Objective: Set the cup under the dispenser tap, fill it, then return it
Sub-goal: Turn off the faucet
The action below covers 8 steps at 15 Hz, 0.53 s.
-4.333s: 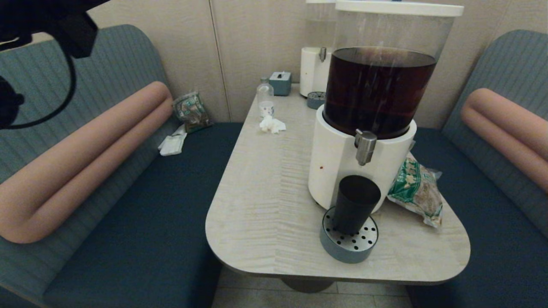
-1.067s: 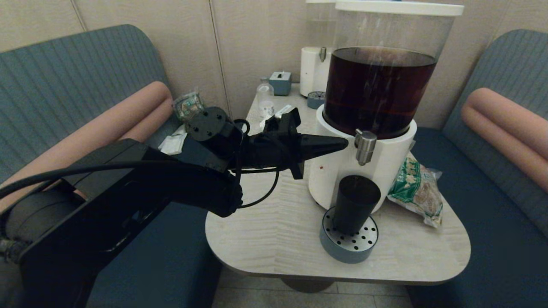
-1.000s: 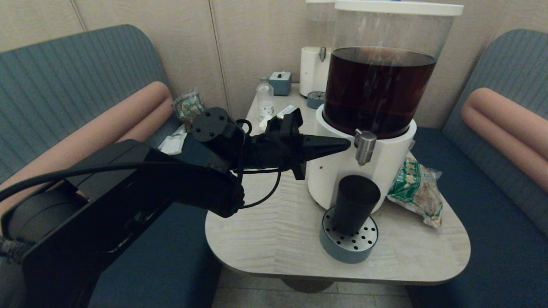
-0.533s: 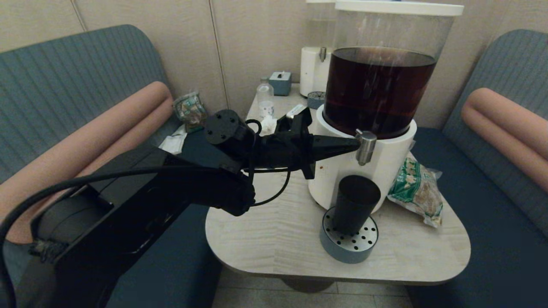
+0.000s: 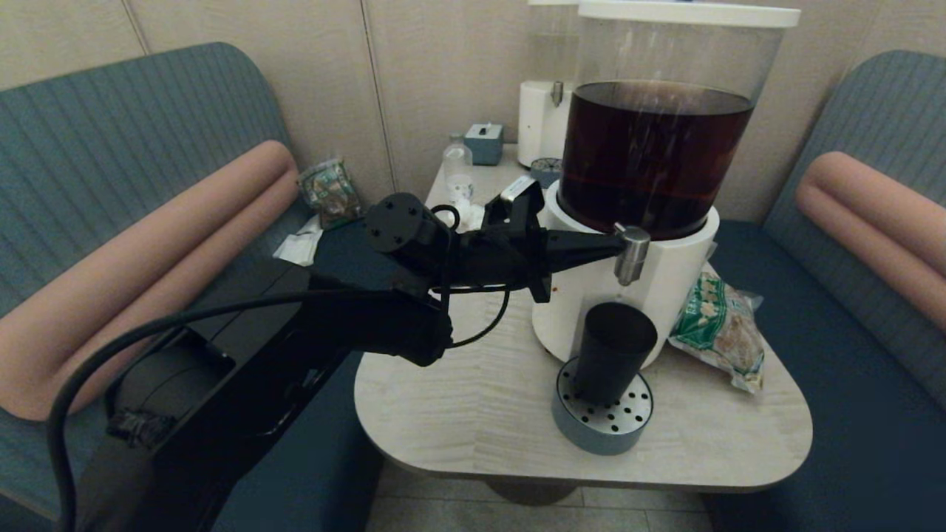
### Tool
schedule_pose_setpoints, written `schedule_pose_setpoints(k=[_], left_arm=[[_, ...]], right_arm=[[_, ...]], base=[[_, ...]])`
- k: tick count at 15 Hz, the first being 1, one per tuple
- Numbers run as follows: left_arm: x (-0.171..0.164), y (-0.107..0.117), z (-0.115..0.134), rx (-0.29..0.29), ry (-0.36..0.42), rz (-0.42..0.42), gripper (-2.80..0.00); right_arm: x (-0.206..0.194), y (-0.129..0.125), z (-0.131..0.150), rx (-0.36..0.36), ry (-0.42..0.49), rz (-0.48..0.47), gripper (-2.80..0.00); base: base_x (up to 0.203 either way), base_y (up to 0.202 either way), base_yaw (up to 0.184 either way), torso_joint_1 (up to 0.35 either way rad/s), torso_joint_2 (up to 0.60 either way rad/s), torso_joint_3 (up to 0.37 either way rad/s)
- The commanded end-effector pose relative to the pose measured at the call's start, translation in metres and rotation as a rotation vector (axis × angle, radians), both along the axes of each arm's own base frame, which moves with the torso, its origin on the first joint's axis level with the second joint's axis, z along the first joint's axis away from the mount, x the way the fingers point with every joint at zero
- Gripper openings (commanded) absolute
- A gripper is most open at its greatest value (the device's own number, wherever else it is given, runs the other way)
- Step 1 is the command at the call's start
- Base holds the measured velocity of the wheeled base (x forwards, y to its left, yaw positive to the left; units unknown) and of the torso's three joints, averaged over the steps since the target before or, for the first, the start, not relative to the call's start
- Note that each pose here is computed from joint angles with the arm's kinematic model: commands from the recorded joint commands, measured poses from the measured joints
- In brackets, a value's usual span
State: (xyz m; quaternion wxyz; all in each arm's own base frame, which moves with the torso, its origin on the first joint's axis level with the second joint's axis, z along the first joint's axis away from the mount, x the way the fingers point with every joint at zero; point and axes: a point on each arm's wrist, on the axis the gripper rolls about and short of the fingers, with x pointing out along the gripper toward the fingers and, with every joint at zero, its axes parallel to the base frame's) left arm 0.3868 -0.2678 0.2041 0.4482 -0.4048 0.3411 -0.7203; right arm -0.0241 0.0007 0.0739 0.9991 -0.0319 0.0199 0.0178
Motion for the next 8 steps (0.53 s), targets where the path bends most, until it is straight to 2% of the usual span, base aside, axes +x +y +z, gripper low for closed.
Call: schedule_pose_setpoints(k=[1, 4, 8], left_arm=[[0.0015, 0.0018, 0.0068, -0.014, -0.02, -0.003, -2.8], [0.0044, 0.0038, 0.0119, -0.028, -0.037, 0.002, -2.8], [0.0087, 0.0006, 0.0023, -0.021, -0.025, 0.001, -2.8]], right_arm=[[-0.0001, 0.0, 0.0, -0.001, -0.001, 0.001, -2.8], [-0.0001, 0.0, 0.0, 0.0, -0.001, 0.001, -2.8], [-0.0001, 0.0, 0.0, -0.002, -0.001, 0.001, -2.8]], base=[[0.0, 0.0, 0.0, 0.0, 0.0, 0.0], [0.0, 0.0, 0.0, 0.0, 0.0, 0.0], [0.0, 0.0, 0.0, 0.0, 0.0, 0.0]])
